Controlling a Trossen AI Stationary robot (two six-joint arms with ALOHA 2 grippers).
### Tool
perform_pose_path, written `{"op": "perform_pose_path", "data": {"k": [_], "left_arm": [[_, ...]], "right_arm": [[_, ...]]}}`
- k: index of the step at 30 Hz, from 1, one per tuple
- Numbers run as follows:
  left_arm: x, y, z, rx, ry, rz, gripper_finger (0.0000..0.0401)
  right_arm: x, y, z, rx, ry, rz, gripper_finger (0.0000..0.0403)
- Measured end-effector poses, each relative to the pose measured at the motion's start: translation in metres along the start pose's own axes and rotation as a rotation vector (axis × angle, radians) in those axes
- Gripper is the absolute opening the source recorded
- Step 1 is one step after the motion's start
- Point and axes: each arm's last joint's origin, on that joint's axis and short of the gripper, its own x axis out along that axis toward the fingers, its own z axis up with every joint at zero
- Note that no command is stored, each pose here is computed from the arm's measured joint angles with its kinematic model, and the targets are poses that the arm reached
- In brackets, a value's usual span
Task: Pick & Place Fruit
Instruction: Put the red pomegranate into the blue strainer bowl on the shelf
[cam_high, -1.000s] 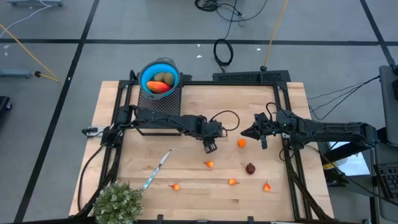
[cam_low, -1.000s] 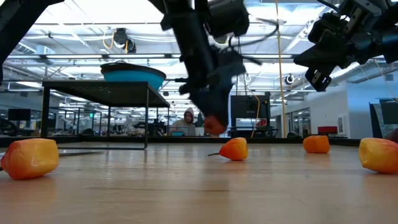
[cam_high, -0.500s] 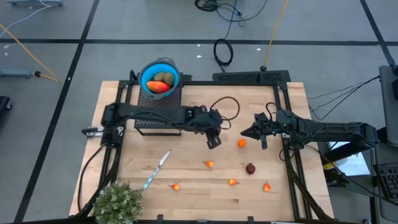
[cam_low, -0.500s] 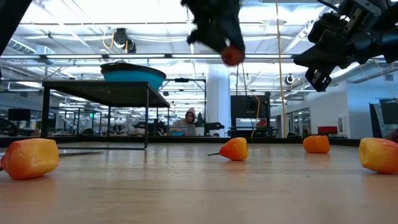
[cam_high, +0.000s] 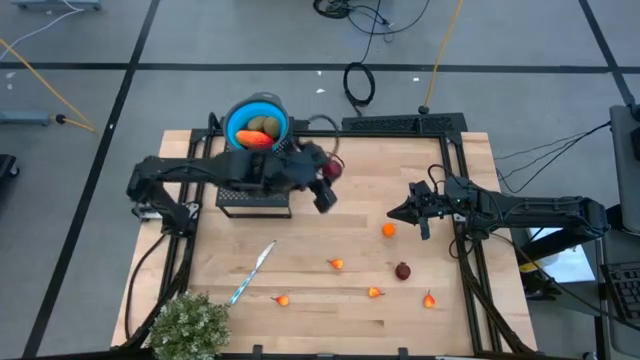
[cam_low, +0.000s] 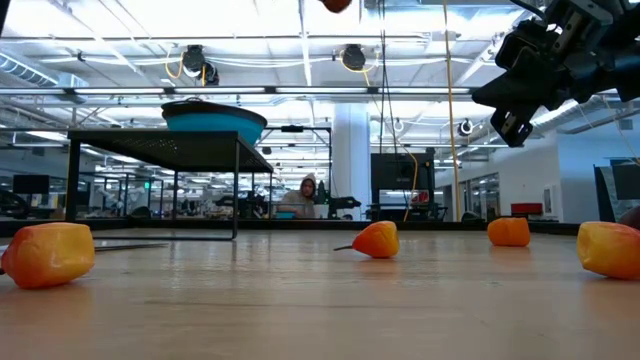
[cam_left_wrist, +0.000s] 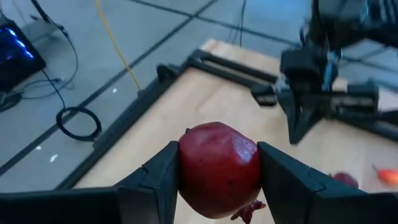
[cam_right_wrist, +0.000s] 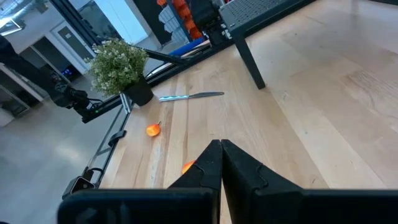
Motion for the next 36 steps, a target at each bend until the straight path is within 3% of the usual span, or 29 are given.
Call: {"op": "perform_pose_path", "data": {"k": [3, 5, 9, 17, 26, 31, 36], "left_arm": [[-0.016, 0.013, 0.011, -0.034, -0.049, -0.010, 0.0182], [-0.025, 0.019, 0.018, -0.036, -0.081, -0.073, 0.0182], [-0.046, 0.025, 0.035, 0.007, -0.178, -0.307, 0.0182], [-0.067, 0.014, 0.051, 0.179, -0.351, -0.833, 0.0182], [-0.071, -0.001, 0.060, 0.320, -0.515, -1.275, 0.0182], [-0.079, -0.007, 0.065, 0.414, -0.643, -1.443, 0.0182], [-0.081, -0.008, 0.063, 0.438, -0.645, -1.480, 0.0182]], "right_arm": [[0.000, 0.000, 0.000, 0.000, 0.000, 0.000, 0.0000], [0.000, 0.000, 0.000, 0.000, 0.000, 0.000, 0.0000], [0.000, 0.000, 0.000, 0.000, 0.000, 0.000, 0.0000], [0.000, 0.000, 0.000, 0.000, 0.001, 0.000, 0.0000], [0.000, 0.000, 0.000, 0.000, 0.001, -0.001, 0.0000], [0.000, 0.000, -0.001, 0.001, 0.005, -0.002, 0.0000], [0.000, 0.000, -0.001, -0.009, 0.005, -0.003, 0.0000]]}}
